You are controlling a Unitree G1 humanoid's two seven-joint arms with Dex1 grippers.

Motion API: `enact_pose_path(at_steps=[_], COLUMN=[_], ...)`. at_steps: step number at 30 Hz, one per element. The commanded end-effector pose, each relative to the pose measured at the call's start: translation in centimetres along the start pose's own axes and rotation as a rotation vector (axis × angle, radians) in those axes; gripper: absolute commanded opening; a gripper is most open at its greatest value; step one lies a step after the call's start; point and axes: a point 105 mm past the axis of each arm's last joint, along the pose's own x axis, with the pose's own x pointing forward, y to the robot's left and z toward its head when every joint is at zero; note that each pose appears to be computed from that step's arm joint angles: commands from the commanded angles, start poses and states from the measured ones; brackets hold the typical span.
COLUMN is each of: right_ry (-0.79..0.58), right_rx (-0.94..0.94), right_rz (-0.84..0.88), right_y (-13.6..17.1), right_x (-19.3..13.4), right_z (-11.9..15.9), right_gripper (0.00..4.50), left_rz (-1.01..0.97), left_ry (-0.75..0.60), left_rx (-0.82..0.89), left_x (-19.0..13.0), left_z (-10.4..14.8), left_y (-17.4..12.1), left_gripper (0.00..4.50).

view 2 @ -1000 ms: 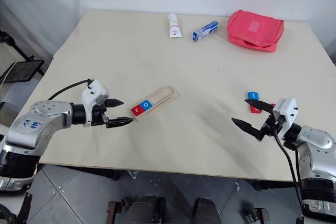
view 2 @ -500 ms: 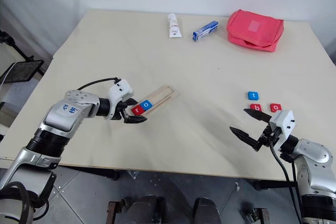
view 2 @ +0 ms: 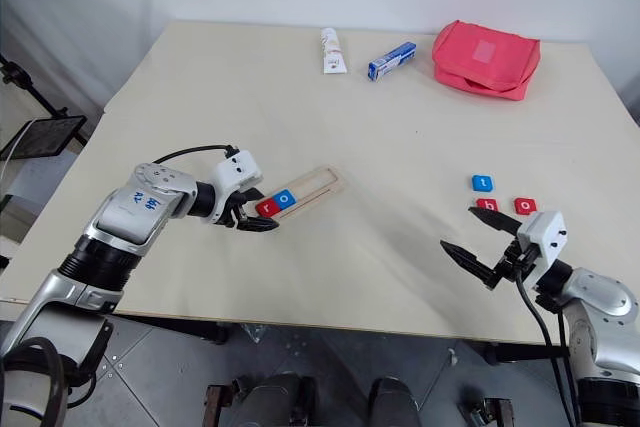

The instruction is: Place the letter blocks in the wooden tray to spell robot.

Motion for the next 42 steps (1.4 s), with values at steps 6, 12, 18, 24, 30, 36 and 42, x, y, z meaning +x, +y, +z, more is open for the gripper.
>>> enact_pose_path(at_steps=[6,12,18,24,30,36,42], right_ry=[-0.057,-0.061,-0.058,-0.046,-0.033,-0.012,0.084], right_rx=[-0.053,-0.064,-0.08,-0.08,-0.088,-0.084,-0.033], right_rz=[-0.012,-0.011,-0.036,-0.068,-0.113,-0.123,-0.031], right_y=[-0.8,-0.9,-0.5,0.1,0.4,0.6,1.8], right_x=[0.3,0.3,-0.7,-1.9,-3.4,-5.1,-6.6], right_z=[1.7,2.0,2.2,2.0,2.1,2.1,1.3], right_gripper=[4.5,4.5,4.5,4.5,4.5,4.5,4.5], left_rz=[-0.105,-0.201,-0.291,-0.344,-0.39,-0.417,-0.434], left_ry=[-0.042,-0.06,-0.088,-0.102,-0.067,-0.06,-0.056], left_rx=[0.161,0.272,0.399,0.461,0.507,0.514,0.522], left_x=[0.6,1.3,3.5,4.8,5.9,6.2,6.2], left_z=[2.4,4.2,7.4,8.9,9.0,9.0,8.9], left_y=[-2.4,-4.5,-6.3,-7.4,-8.7,-10.0,-10.9], left_gripper=[3.45,3.45,3.45,3.45,3.45,3.45,4.17])
